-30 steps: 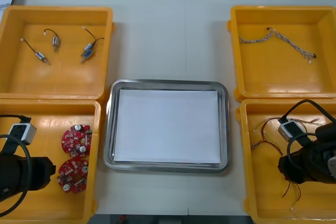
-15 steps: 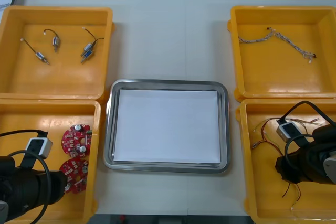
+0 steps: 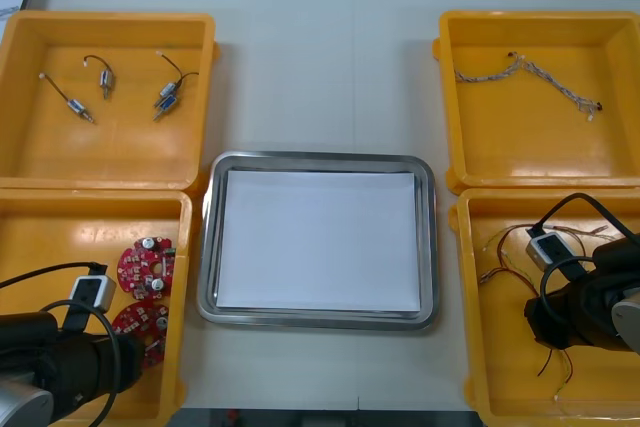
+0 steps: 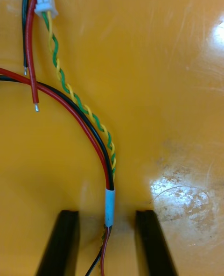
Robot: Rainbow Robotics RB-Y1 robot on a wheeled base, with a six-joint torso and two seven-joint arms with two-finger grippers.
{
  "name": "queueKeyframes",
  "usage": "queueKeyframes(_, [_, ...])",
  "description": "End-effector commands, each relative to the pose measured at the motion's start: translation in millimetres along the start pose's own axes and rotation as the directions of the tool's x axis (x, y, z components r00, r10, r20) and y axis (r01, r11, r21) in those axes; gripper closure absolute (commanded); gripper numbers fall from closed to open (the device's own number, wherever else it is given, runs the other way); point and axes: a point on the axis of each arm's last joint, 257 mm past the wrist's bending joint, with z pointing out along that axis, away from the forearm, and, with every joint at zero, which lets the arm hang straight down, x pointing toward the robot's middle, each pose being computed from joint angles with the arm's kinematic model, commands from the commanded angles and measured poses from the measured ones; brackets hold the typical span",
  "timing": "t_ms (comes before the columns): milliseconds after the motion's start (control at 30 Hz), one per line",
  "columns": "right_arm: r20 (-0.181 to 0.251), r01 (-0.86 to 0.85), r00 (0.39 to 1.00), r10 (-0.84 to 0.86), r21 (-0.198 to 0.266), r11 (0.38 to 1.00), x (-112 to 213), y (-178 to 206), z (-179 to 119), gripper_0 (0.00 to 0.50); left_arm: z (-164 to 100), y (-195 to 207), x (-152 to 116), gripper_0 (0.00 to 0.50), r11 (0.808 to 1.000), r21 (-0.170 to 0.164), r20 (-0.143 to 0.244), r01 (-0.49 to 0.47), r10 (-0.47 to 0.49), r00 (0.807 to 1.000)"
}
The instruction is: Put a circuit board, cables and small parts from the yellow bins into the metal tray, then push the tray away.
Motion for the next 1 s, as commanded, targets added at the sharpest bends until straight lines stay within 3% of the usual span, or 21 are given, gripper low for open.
queueKeyframes(33, [-0.02, -0.013, 1.0, 0.013, -0.025, 1.0, 12, 13, 6, 0.45, 3, -13, 4, 0.0, 0.998, 0.02, 0.002, -0.054, 0.054, 0.999])
queueKeyframes(67, [-0.021, -0.013, 1.0, 0.012, -0.024, 1.0, 12, 12, 6, 0.491, 3, -14, 5, 0.0, 0.998, 0.022, 0.0, -0.052, 0.052, 0.999])
queueKeyframes(100, [-0.021, -0.013, 1.0, 0.013, -0.027, 1.0, 13, 13, 6, 0.5, 3, -15, 6, 0.0, 0.998, 0.026, -0.002, -0.051, 0.052, 0.999])
queueKeyframes(233, [-0.019, -0.017, 1.0, 0.016, -0.03, 0.999, 11, 14, 6, 0.5, 3, -16, 4, 0.026, 0.998, 0.029, 0.0, -0.05, 0.05, 0.999])
queueKeyframes(333, [-0.009, -0.015, 1.0, 0.015, -0.028, 0.999, 5, 12, 4, 0.5, 3, -16, 1, 0.158, 0.998, 0.028, 0.005, -0.05, 0.05, 0.999])
queueKeyframes(467, [0.006, -0.011, 1.0, 0.011, -0.014, 1.0, -7, 4, -6, 0.5, 2, -15, -1, 0.296, 0.998, 0.025, 0.008, -0.051, 0.05, 0.999])
queueKeyframes(533, [0.01, -0.007, 1.0, 0.008, -0.008, 1.0, -12, 2, -13, 0.5, 2, -15, -3, 0.335, 0.998, 0.024, 0.01, -0.051, 0.051, 0.999])
queueKeyframes(633, [0.002, 0.001, 1.0, -0.001, 0.01, 1.0, -18, -4, -31, 0.5, 1, -12, -6, 0.444, 0.999, 0.021, 0.012, -0.05, 0.05, 0.999])
queueKeyframes(700, [0.001, 0.006, 1.0, -0.006, 0.017, 1.0, -20, -5, -40, 0.5, 1, -10, -8, 0.487, 0.999, 0.017, 0.014, -0.048, 0.048, 0.999])
queueKeyframes(833, [0.005, 0.011, 1.0, -0.011, 0.016, 1.0, -26, -6, -58, 0.5, -1, -4, -11, 0.5, 0.999, 0.004, 0.021, -0.051, 0.051, 0.998])
queueKeyframes(1000, [0.004, 0.014, 1.0, -0.014, -0.009, 1.0, -29, -4, -82, 0.5, -6, 19, -18, 0.5, 0.997, -0.039, 0.015, -0.063, 0.064, 0.998])
